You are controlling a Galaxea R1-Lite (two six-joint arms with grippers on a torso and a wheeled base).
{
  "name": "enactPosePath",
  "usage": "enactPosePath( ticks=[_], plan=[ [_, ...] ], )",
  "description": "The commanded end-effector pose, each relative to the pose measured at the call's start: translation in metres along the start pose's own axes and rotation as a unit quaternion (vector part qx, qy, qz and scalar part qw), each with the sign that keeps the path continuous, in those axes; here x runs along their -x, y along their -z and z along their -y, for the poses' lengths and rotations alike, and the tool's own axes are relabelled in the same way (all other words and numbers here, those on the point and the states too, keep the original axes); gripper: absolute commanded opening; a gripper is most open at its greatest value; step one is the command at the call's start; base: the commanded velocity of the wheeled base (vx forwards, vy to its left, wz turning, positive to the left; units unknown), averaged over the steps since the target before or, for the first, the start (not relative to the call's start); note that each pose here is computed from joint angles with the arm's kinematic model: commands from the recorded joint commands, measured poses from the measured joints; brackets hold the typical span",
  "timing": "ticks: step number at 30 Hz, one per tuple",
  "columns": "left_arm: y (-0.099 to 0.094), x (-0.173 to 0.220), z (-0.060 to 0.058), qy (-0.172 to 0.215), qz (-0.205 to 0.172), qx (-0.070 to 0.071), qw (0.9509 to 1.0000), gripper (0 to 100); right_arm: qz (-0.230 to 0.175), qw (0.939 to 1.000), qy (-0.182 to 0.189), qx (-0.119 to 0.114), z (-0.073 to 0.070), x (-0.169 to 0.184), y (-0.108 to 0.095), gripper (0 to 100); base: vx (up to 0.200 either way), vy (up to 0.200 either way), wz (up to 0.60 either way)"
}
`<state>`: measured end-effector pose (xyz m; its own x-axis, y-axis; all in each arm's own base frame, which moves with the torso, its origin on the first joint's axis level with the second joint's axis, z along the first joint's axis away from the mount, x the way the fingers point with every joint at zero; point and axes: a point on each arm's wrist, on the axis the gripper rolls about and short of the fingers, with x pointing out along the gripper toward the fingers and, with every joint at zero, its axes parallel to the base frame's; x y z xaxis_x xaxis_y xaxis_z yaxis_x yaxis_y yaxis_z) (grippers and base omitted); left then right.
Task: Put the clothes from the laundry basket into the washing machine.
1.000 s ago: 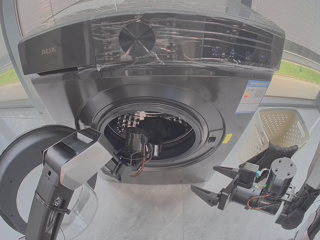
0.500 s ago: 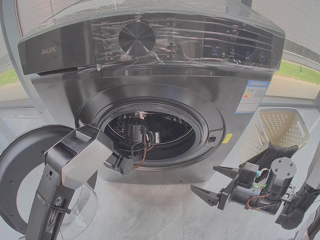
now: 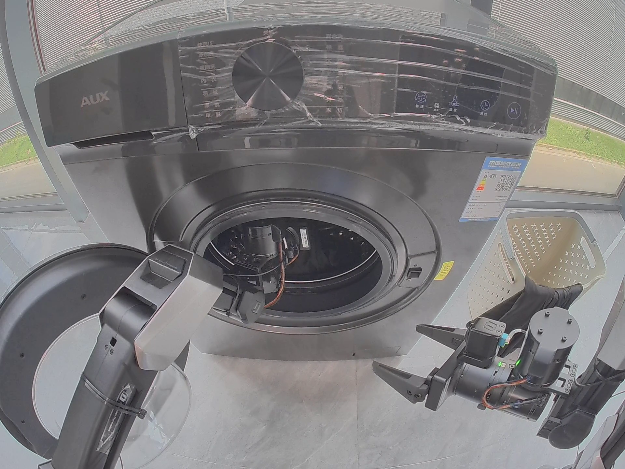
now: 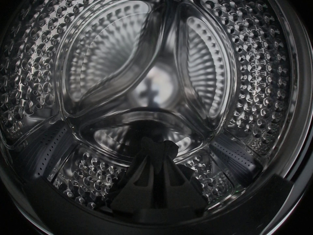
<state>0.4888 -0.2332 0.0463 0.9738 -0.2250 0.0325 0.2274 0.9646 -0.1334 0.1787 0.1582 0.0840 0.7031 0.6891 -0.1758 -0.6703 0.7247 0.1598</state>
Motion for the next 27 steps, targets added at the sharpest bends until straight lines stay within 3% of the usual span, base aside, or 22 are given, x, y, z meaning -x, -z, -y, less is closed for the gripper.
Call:
enactPosePath(
  ticks=[1,2,3,6,10,14,20,27],
  plan=[
    [0.011,-0.002,-0.004,-0.005,-0.008,-0.002,1.0000,0,0.000,1.0000,0.000,0.000,0.000,0.000,0.000,100,0.000,0.000,0.00],
    [0.011,-0.002,-0.004,-0.005,-0.010,-0.002,0.9999,0,0.000,1.0000,0.000,0.000,0.000,0.000,0.000,100,0.000,0.000,0.00],
    [0.011,-0.001,-0.004,-0.005,-0.011,-0.002,0.9999,100,0.000,1.0000,0.000,0.000,0.000,0.000,0.000,100,0.000,0.000,0.00],
    [0.013,0.000,-0.004,-0.005,-0.016,-0.003,0.9999,100,0.000,1.0000,0.000,0.000,0.000,0.000,0.000,100,0.000,0.000,0.00],
    [0.009,0.006,0.001,-0.001,-0.025,0.010,0.9996,100,0.000,1.0000,0.000,0.000,0.000,0.000,0.000,100,0.000,0.000,0.00],
    [-0.002,0.028,0.012,0.008,-0.063,0.013,0.9979,100,0.000,1.0000,0.001,0.000,0.000,0.000,0.000,100,0.000,0.000,0.00],
    [-0.010,0.069,0.032,0.035,-0.109,0.001,0.9934,100,0.000,1.0000,0.000,0.000,0.000,0.000,0.000,100,0.000,0.000,0.00],
    [-0.019,0.116,0.043,0.058,-0.143,-0.009,0.9880,100,0.000,1.0000,0.001,0.000,0.000,0.001,0.000,100,0.000,0.000,0.00]
  ],
)
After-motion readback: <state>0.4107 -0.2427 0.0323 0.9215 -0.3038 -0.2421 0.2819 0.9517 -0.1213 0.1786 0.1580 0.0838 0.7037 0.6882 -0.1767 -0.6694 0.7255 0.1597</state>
